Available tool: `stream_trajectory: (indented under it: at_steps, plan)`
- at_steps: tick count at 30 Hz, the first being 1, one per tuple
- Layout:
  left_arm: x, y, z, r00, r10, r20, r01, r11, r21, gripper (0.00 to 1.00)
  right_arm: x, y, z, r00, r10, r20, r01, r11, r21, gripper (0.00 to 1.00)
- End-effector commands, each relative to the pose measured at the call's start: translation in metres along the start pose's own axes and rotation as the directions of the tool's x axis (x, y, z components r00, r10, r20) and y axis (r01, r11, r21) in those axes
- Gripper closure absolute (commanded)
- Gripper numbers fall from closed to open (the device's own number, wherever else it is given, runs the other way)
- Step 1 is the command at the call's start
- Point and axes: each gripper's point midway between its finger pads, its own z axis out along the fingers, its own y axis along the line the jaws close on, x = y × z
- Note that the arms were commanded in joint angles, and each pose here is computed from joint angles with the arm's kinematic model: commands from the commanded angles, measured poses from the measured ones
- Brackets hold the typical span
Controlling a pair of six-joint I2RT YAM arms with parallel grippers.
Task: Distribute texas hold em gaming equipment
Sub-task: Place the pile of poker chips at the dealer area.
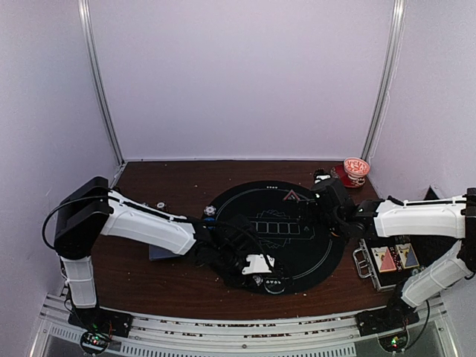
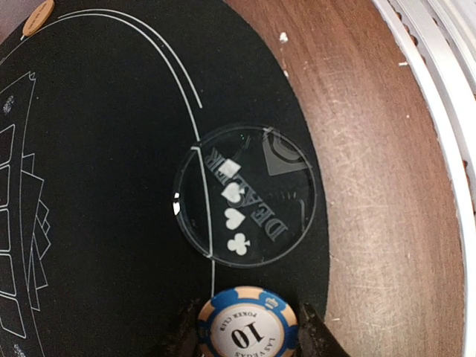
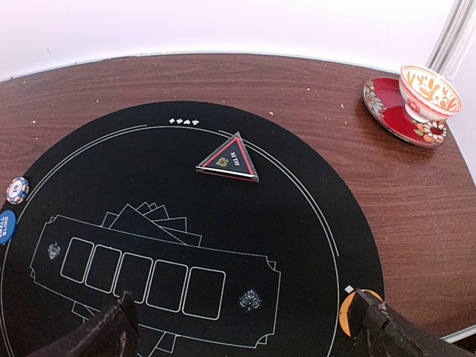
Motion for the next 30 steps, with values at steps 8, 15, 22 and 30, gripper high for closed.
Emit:
stream_trajectory:
  at_steps: [8, 15, 22, 30]
  plan:
    - [-0.014, 0.002, 0.007, 0.999, 0.005, 0.034, -0.005, 1.0, 0.004, 0.67, -0.003, -0.002, -0.002, 1.0, -0.004, 0.017, 0.003, 1.0, 0.013, 0.0]
    - [-0.014, -0.002, 0.009, 0.999, 0.006, 0.034, -0.006, 1.0, 0.014, 0.67, -0.003, -0.003, -0.002, 1.0, -0.003, 0.018, 0.003, 1.0, 0.014, 0.0]
    - [-0.012, -0.004, 0.012, 1.0, 0.004, 0.027, -0.005, 1.0, 0.021, 0.63, -0.003, -0.002, -0.002, 1.0, -0.004, 0.017, 0.004, 1.0, 0.014, 0.0]
    - [-0.005, -0.003, 0.015, 1.0, 0.0, 0.004, 0.0, 1.0, 0.009, 0.38, -0.003, -0.002, -0.003, 1.0, -0.005, 0.017, 0.005, 1.0, 0.012, 0.0]
